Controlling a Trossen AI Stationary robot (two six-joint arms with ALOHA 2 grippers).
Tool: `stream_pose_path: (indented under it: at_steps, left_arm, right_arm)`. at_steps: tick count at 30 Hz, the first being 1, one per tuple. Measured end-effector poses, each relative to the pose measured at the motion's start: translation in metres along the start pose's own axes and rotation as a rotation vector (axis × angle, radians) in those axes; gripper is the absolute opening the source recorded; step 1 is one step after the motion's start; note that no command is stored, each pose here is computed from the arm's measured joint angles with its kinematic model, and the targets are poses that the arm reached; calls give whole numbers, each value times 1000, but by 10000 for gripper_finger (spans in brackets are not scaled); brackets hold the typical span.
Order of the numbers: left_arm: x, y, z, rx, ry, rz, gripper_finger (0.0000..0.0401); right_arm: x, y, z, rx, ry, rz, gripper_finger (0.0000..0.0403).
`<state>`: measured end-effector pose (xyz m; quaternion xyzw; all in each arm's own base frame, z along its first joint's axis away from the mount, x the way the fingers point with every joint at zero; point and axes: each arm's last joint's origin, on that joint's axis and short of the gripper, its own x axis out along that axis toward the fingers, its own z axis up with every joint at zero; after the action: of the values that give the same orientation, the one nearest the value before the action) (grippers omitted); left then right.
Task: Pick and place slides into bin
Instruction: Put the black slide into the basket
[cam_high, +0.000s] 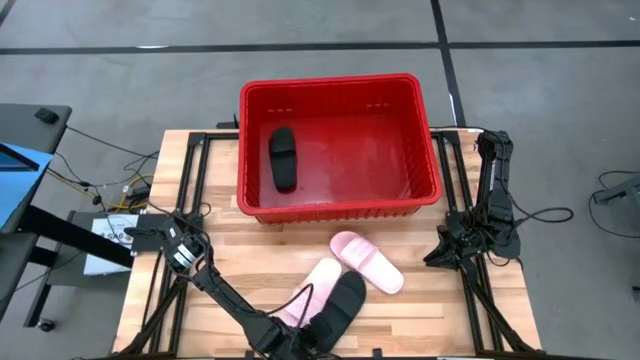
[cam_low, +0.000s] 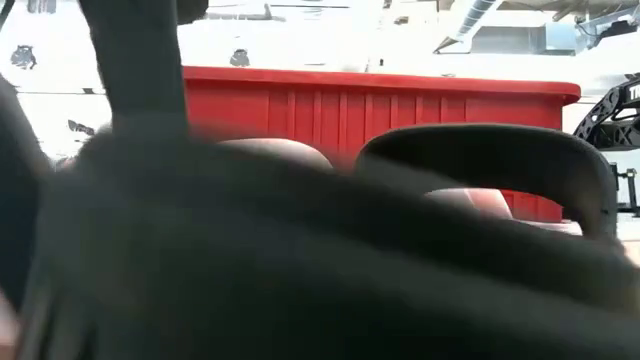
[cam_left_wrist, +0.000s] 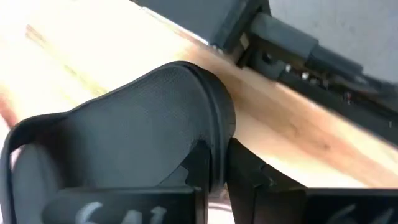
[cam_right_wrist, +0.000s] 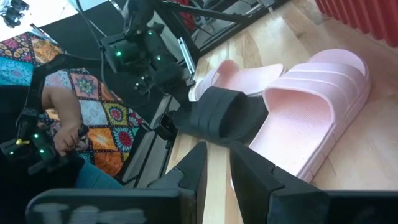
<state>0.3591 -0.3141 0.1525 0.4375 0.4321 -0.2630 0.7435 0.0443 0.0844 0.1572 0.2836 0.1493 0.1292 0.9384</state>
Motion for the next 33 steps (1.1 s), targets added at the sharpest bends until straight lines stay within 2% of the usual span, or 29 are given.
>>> stream_pose_path:
  at_steps: [6, 15, 23, 29, 33]
  left_arm:
    - [-13, 7, 3, 46, 45, 12, 16]
    - [-44, 28, 23, 33, -23, 67, 16]
    - [-85, 49, 35, 16, -37, 129, 15]
    - [-123, 67, 40, -40, -67, 203, 14]
    - [-149, 77, 34, -96, -88, 268, 14]
  right_arm:
    - [0, 0, 0, 0, 0, 0, 60]
    - [0, 0, 0, 0, 0, 0, 60]
    - [0, 0, 0, 0, 0, 0, 60]
    - [0, 0, 0, 0, 0, 0, 60]
    - [0, 0, 0, 0, 0, 0, 60]
